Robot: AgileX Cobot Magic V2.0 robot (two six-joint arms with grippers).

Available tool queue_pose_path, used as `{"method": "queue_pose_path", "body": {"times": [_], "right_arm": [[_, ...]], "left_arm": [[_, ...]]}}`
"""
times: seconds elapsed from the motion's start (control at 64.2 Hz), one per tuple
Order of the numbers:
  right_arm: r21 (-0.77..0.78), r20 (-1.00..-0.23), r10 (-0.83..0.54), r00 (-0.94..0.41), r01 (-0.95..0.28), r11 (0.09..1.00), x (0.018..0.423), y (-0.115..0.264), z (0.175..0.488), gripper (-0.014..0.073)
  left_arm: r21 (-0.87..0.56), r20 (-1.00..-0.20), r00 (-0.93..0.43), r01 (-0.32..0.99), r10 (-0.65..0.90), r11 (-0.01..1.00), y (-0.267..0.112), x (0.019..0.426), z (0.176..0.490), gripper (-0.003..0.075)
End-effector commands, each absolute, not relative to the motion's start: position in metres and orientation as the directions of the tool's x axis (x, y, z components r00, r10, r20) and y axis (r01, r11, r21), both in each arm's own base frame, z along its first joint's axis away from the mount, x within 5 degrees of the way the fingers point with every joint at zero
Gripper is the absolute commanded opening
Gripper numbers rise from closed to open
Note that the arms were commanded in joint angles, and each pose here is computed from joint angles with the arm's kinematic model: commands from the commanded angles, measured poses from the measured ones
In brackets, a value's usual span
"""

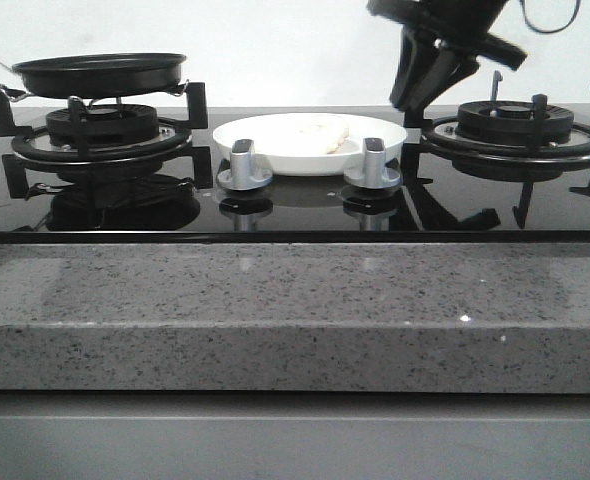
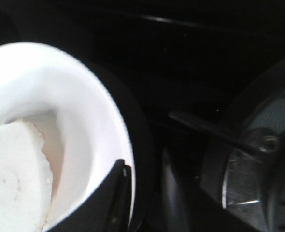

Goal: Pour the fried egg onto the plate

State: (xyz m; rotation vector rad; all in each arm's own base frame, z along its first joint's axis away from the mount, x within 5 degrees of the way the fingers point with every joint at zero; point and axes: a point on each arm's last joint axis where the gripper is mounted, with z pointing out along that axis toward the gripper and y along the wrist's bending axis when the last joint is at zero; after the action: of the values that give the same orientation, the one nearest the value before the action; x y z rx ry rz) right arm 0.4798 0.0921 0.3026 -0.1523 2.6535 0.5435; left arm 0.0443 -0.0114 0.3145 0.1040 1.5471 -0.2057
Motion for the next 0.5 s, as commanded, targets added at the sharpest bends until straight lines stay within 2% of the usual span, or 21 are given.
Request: {"method": "queue_pose_path", "body": {"times": [0.0,0.125,0.296,0.482], "right_arm": [[0.35,-0.479,-0.038,-0.877,-0.23,0.908,0.453,0.088,0.357,0.008],[0.33,-0.504,-0.041,-0.863,-0.237,0.914,0.446,0.085,0.37,-0.0071],[0.249,-0.557,-0.06,-0.828,-0.236,0.939,0.432,0.078,0.395,-0.006],[0.054,-0.635,-0.101,-0.766,-0.174,0.983,0.404,0.066,0.433,-0.006]], "left_arm": [[-0.083,-0.99,0.094,0.203,-0.104,0.976,-0.011,0.044,0.328,-0.0019],[-0.083,-0.99,0.094,0.203,-0.104,0.976,-0.011,0.044,0.328,-0.0019],[-0.083,-0.99,0.094,0.203,-0.104,0.976,-0.011,0.044,0.328,-0.0019],[-0.083,-0.99,0.094,0.203,-0.104,0.976,-0.011,0.044,0.328,-0.0019]]}}
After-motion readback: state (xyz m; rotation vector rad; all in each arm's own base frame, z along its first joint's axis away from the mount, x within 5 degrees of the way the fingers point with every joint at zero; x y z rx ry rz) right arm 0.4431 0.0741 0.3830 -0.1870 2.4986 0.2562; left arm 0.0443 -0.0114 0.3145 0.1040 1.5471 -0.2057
